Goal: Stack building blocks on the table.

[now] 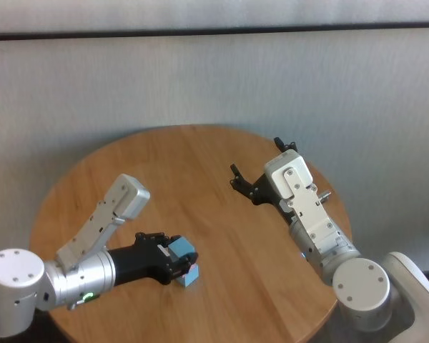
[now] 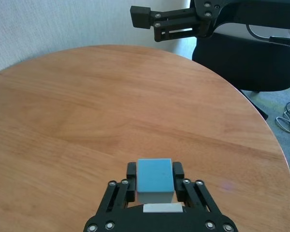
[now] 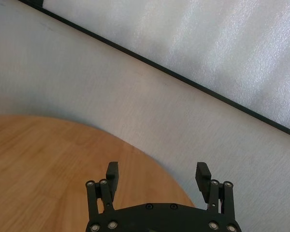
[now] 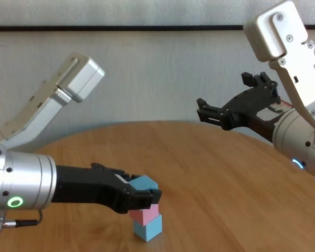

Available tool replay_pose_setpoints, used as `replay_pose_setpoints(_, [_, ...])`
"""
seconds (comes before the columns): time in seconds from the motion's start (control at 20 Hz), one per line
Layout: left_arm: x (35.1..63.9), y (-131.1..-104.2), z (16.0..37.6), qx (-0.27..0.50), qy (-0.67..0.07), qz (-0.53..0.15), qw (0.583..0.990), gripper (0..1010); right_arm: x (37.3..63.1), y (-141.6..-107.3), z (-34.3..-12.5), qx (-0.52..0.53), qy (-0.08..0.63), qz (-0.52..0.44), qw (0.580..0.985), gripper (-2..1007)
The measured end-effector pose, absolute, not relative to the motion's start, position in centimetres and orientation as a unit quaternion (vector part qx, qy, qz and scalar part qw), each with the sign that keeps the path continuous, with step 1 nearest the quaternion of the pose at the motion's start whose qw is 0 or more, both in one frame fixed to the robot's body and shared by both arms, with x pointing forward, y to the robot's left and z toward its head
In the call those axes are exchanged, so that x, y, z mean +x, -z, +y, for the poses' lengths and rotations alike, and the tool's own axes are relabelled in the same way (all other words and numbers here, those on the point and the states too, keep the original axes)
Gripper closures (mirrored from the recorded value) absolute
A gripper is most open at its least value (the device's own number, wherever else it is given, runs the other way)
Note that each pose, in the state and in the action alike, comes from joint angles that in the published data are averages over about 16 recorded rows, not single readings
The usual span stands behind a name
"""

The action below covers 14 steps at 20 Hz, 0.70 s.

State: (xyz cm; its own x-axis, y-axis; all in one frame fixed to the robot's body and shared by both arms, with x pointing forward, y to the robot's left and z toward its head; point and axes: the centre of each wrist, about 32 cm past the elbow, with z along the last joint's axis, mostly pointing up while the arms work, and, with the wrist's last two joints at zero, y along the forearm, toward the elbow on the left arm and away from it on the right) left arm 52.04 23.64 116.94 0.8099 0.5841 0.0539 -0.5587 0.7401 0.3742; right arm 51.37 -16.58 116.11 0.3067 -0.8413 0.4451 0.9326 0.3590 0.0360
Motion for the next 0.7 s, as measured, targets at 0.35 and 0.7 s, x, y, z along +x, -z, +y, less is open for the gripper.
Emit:
replay_pose_setpoints(0.35, [52.01,-117.03,23.68,0.185,-0.307,0.032,0.933,287,51.37,-116.11,-16.59,-0.115,0.554,-0.198,0.8,0])
replay_pose_setpoints(0.7, [51.74,-117.55,24.2,0.154,-0.319,0.029,0.935,97,51.37,-116.11,-16.59,-0.115,0.554,-0.198,0.8,0])
